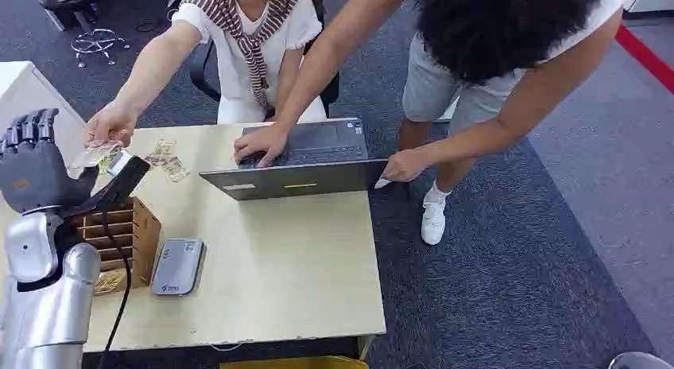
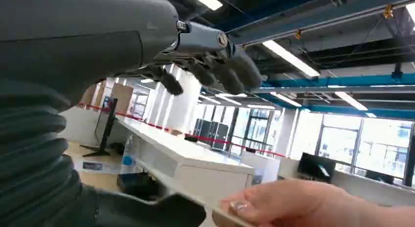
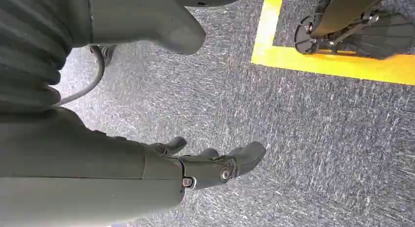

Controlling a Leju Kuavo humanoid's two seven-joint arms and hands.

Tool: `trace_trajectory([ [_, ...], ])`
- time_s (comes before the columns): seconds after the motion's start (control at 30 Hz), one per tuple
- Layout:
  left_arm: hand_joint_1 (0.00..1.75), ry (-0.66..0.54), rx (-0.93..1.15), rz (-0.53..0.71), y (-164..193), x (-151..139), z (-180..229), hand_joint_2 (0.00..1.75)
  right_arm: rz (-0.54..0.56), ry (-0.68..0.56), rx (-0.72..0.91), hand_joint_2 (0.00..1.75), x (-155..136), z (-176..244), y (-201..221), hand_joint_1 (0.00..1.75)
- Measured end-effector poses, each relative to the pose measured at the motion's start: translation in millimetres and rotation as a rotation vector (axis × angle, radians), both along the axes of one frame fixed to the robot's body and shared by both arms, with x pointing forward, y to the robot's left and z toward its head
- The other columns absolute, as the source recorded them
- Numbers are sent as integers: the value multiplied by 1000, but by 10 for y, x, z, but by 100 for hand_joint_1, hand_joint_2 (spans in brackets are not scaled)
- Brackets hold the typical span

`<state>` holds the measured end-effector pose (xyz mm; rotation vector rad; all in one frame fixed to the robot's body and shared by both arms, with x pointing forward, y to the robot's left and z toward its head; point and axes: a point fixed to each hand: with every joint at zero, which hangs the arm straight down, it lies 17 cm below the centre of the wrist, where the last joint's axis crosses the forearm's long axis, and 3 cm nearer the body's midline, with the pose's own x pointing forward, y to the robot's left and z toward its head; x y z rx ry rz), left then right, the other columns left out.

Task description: Pass the card to the sensor for recognition and then transmit it.

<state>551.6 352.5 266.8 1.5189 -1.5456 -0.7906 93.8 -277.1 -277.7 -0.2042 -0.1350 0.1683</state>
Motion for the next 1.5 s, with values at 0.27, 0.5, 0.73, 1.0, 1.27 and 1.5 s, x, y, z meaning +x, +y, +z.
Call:
trace_trajectory([
  [0.27, 175, 13, -2, -8, -26, 14, -42, 175, 2, 0, -1, 175, -2, 0, -2, 0],
  [0.5, 175, 20, -3, -17, -52, 26, -45, 175, 13, -3, -2, 175, 4, 0, -2, 0],
  [0.73, 175, 29, -6, -59, -149, 32, -75, 175, 38, 1, -2, 175, -25, -4, 8, 0],
  [1.0, 175, 24, -41, -194, -533, -182, -239, 175, 42, 10, -4, 175, -87, -14, 4, 0],
  [1.27, 175, 33, -32, -276, -894, -424, -378, 175, 45, 9, -6, 175, -109, -17, -3, 0],
  [1.5, 175, 114, -4, -274, -983, -426, -608, 175, 62, 11, -6, 175, -104, -17, 7, 0],
])
